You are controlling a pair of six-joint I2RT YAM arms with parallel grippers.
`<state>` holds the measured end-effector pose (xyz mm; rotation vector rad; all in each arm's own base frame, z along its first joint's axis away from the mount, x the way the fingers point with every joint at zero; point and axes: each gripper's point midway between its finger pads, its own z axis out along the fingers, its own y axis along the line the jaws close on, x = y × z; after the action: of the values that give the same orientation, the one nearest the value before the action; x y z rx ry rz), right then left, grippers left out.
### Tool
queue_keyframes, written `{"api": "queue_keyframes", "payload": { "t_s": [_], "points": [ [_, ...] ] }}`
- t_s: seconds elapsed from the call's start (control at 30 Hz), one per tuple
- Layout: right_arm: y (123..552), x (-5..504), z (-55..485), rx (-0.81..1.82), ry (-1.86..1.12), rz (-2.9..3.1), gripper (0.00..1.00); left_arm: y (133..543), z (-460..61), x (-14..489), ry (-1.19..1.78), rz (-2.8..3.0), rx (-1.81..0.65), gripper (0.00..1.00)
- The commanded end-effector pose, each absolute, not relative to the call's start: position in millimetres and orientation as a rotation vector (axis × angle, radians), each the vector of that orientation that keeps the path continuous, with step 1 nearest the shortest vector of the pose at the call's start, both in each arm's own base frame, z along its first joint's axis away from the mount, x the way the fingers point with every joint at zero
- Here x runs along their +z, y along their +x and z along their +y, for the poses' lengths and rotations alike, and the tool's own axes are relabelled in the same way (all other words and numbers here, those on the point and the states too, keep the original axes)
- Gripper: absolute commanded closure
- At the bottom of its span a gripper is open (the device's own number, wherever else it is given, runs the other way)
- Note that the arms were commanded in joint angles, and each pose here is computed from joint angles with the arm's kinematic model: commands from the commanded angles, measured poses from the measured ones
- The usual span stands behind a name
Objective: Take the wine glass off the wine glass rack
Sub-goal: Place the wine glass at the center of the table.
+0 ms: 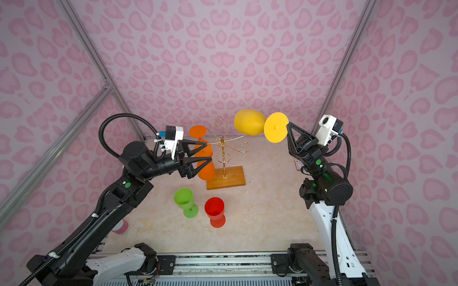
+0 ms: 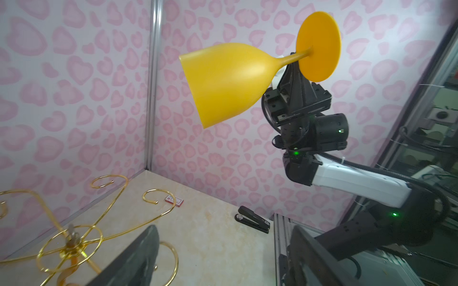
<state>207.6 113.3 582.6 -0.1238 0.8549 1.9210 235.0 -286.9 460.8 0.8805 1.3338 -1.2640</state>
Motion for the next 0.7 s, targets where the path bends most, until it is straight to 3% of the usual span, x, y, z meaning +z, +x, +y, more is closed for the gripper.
{"api": "queue_keyframes", "payload": {
  "t_s": [0.0,0.37,0.67],
  "points": [
    [180.2,592.1,116.6,1.949,-0.253,0.751,1.00,210.7,-293.3,488.1,1.040,1.115,-1.345,0.19],
    [182.1,579.9,127.9,2.003,-0.298,0.772,1.00,234.4,-311.8,497.6,1.052,1.035,-1.417,0.18],
    [195.3,562.9,138.3,2.027,-0.270,0.813,1.00,228.2,-309.6,519.4,1.058,0.938,-1.443,0.18]
  ]
}}
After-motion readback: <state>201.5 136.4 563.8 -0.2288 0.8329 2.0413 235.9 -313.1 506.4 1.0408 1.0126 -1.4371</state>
